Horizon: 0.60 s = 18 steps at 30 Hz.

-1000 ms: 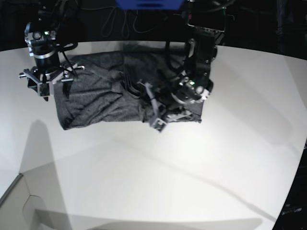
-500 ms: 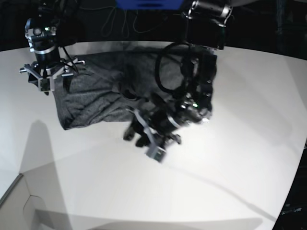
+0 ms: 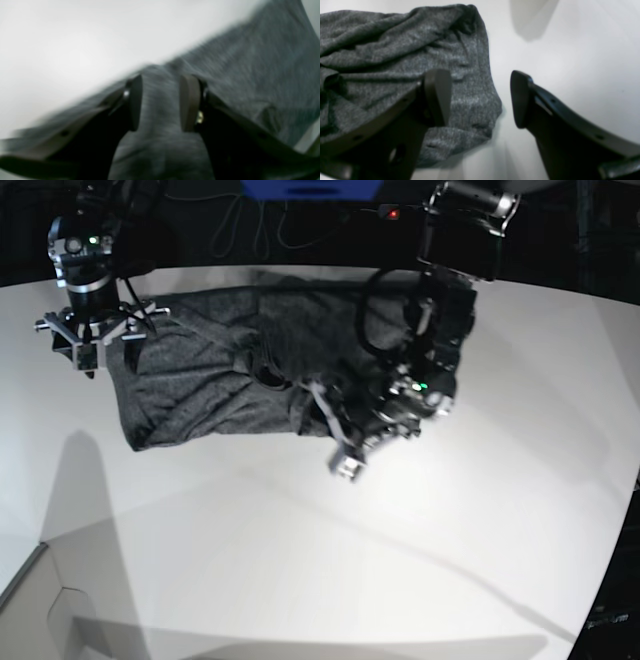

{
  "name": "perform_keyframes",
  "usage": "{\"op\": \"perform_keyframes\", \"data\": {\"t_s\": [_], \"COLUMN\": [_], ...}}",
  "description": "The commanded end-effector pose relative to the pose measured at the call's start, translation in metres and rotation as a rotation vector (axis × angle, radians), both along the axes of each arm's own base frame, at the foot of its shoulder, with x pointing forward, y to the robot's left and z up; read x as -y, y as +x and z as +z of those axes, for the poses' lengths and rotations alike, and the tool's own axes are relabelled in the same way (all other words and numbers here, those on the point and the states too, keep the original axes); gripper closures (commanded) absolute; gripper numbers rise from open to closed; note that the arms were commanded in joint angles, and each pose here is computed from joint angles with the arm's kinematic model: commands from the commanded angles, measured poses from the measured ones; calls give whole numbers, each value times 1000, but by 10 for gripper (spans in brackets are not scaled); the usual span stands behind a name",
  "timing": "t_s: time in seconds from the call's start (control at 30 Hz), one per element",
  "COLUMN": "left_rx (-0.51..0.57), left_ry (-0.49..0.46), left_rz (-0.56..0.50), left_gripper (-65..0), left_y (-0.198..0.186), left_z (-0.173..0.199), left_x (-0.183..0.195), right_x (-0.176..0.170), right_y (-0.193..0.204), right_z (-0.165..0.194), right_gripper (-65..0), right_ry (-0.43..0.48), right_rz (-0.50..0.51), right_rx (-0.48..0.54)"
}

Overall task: Layout the t-shirt on the table in an organized manner, then fold the t-shirt properly
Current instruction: 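Regrasp the folded end with the left gripper and press it flat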

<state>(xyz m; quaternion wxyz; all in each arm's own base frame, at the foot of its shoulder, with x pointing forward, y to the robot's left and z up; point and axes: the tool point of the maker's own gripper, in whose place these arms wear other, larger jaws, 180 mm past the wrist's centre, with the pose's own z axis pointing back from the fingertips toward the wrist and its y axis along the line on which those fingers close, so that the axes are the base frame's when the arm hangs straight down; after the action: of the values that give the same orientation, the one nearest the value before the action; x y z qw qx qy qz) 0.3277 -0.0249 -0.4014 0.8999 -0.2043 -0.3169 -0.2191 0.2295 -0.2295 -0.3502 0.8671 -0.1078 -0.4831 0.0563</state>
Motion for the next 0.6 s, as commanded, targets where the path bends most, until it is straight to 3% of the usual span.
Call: {"op": "perform_keyframes", "data": {"t_s": [0.0,0.1,0.17,0.5,0.57], "left_rx": [16,-43,-36,222,256], "left_ry": [-12,7,-32,-274,-359], "left_rz": [-30,-112,-104,-55,-33], "left_gripper": [-235,-235,-235,-238,-238], "left_y": [4,-6,-3,23,24], "left_z": [5,-13,-12,64,80], "left_x": [12,41,54,94,98], "right_x": [1,2,2,7,16], "right_y": [6,6,6,-8,-9], "right_z": [13,13,13,6,8], "right_gripper": [-378,-378,-378,-381,-381], "right_ry": [-11,-12,-13,-20,-30], "right_rz": [10,7,5,-4,-27], "right_rx": [50,49,49,15,20]}}
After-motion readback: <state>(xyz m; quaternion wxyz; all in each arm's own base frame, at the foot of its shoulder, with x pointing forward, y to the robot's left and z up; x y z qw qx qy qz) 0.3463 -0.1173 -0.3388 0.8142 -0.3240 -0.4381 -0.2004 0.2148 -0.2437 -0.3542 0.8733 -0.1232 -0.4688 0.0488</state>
